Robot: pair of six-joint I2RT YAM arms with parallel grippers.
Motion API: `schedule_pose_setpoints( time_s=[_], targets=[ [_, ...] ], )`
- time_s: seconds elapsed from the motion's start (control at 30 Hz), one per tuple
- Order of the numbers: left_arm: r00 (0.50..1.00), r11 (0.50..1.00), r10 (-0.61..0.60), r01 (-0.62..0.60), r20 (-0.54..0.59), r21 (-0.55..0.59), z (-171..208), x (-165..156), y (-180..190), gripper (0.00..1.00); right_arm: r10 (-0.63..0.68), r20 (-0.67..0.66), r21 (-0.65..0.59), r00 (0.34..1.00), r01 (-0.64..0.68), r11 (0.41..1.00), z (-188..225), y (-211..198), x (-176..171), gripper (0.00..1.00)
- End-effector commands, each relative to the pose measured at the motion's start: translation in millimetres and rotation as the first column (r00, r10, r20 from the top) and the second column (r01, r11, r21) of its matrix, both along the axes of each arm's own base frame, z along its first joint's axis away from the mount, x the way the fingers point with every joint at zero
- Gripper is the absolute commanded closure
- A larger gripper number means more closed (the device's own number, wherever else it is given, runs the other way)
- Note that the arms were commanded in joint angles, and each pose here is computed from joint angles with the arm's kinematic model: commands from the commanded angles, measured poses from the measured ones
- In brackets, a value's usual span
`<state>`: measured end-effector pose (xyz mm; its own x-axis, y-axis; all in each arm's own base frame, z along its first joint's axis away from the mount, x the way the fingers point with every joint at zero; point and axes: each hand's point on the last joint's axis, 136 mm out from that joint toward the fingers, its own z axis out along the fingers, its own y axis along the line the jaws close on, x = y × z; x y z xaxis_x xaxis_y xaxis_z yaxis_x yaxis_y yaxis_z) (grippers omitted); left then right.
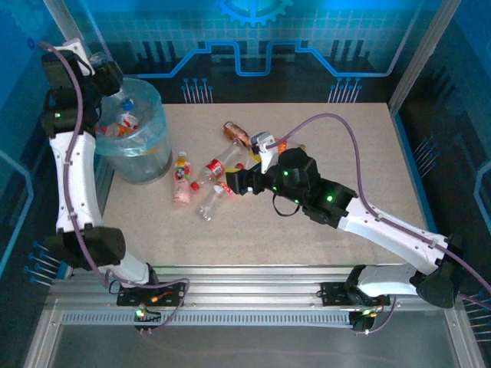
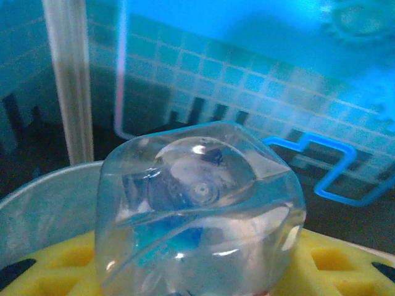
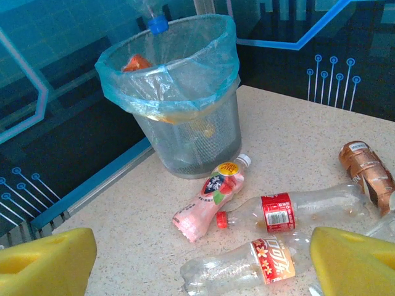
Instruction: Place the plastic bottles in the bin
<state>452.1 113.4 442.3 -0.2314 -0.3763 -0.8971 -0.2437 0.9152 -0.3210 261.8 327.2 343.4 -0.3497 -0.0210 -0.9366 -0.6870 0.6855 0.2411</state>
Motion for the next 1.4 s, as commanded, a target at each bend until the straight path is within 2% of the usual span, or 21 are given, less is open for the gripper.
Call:
schedule_pose_setpoints(
  time_s=[0.0,0.13,0.23,0.33,0.5,0.77,0.93,1.07,1.23,1.37],
  targets=[
    [0.999,0.982,-0.047,0.051,0.025,-0.180,-4,14,-3,0.52,0.035,0.043,0.021,0.998,-0.036,0.999,20,8,-4,0.10],
    [0.999,0.968,-0.042,0.035,-0.023,-0.248,-31,27,1,0.45,0.041,0.035,0.016,0.999,-0.041,0.999,18,9,-4,0.10],
    [0.998,0.956,-0.035,0.018,-0.051,-0.292,-45,29,5,0.31,0.046,0.023,0.013,0.999,-0.046,0.999,15,10,-5,0.10],
    [0.999,0.953,-0.012,-0.005,-0.053,-0.303,-48,25,11,0.23,0.047,0.013,0.010,0.999,-0.047,0.999,12,10,-6,0.10],
    [0.998,0.954,0.026,-0.041,-0.053,-0.296,-48,18,22,0.20,0.044,0.005,0.010,0.999,-0.044,0.999,11,10,-5,0.10],
    [0.996,0.961,0.018,-0.041,-0.088,-0.273,-61,16,26,0.28,0.052,-0.010,0.013,0.999,-0.052,0.999,7,15,-4,0.10],
    [0.992,0.954,-0.030,-0.007,-0.120,-0.299,-74,20,18,0.37,0.054,-0.021,0.013,0.998,-0.053,0.998,4,17,-4,0.10],
    [0.984,0.960,-0.086,0.041,-0.154,-0.276,-85,31,5,0.42,0.056,-0.023,0.009,0.998,-0.056,0.998,1,19,-3,0.10],
    [0.958,0.968,-0.168,0.116,-0.233,-0.223,-98,53,-19,0.57,0.068,-0.030,0.005,0.997,-0.068,0.998,-1,24,-2,0.10],
    [0.938,0.969,-0.175,0.111,-0.299,-0.218,-120,65,-22,0.66,0.069,-0.030,-0.005,0.997,-0.069,0.998,-3,24,-2,0.11]
  ],
)
